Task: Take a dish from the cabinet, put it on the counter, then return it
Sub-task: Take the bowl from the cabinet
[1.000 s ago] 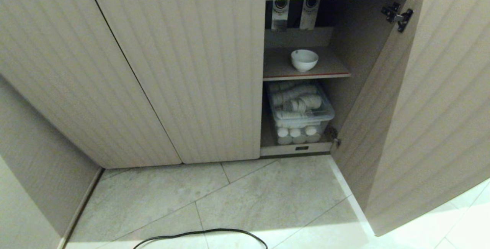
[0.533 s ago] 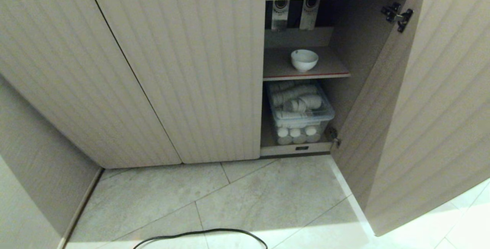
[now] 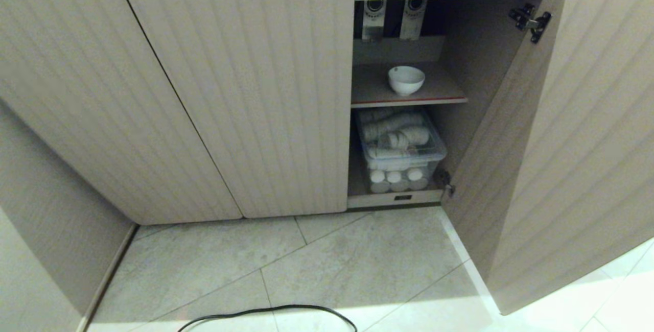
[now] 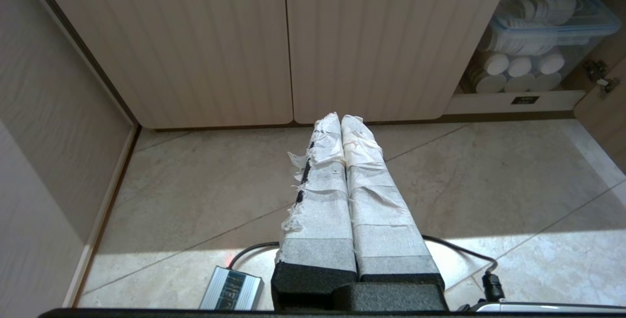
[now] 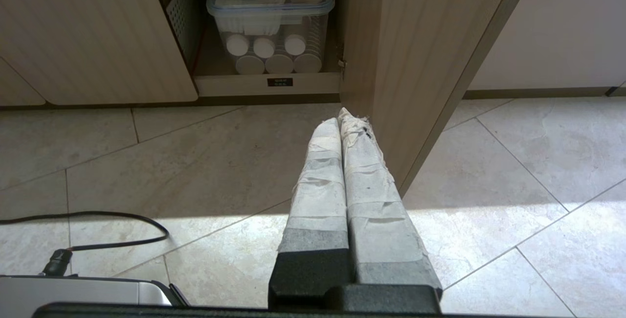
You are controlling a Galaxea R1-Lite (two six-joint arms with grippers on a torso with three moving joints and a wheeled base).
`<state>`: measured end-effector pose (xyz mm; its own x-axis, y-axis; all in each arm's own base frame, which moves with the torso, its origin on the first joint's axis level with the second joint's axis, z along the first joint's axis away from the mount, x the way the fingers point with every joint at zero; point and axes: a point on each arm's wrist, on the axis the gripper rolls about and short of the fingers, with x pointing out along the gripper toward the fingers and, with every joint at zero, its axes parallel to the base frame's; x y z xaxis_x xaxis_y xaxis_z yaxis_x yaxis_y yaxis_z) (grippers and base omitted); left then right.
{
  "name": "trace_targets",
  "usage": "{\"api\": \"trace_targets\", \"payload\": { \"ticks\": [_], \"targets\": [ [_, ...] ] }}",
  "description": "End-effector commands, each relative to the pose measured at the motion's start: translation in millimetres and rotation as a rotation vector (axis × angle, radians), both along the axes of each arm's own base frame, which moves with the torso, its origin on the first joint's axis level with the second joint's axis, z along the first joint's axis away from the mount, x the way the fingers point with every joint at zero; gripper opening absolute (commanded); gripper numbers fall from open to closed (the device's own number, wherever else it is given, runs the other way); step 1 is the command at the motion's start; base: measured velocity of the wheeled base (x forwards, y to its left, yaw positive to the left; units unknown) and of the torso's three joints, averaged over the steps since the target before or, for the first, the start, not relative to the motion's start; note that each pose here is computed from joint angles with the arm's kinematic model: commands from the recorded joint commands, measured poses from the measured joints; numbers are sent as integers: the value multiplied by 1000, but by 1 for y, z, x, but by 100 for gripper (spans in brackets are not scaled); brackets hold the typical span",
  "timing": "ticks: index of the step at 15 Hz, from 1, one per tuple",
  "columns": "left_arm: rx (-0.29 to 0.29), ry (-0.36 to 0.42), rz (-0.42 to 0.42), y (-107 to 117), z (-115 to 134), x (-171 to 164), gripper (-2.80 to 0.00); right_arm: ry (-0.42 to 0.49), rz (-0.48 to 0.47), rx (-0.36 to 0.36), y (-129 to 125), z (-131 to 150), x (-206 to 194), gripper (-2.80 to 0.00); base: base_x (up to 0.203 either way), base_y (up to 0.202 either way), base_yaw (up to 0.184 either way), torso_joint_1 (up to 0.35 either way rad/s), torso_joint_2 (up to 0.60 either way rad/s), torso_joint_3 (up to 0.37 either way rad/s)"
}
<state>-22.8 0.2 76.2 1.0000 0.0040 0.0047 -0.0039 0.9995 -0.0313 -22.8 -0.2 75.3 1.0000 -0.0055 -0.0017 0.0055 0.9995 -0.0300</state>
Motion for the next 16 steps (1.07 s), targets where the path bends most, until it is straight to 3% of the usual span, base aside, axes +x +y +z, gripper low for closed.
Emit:
{"api": "trace_targets", "payload": {
  "ticks": [1,13,16],
  "targets": [
    [-1,0,1,0,0,0,-280,0,0,-1,0,0,0,-280,0,0,0,0,0,0],
    [-2,-1,0,0,0,0,-280,-2,-2,5,0,0,0,-280,0,0,0,0,0,0],
    [-2,0,-1,0,0,0,-280,-2,-1,5,0,0,0,-280,125,0,0,3,2,1]
  ]
}}
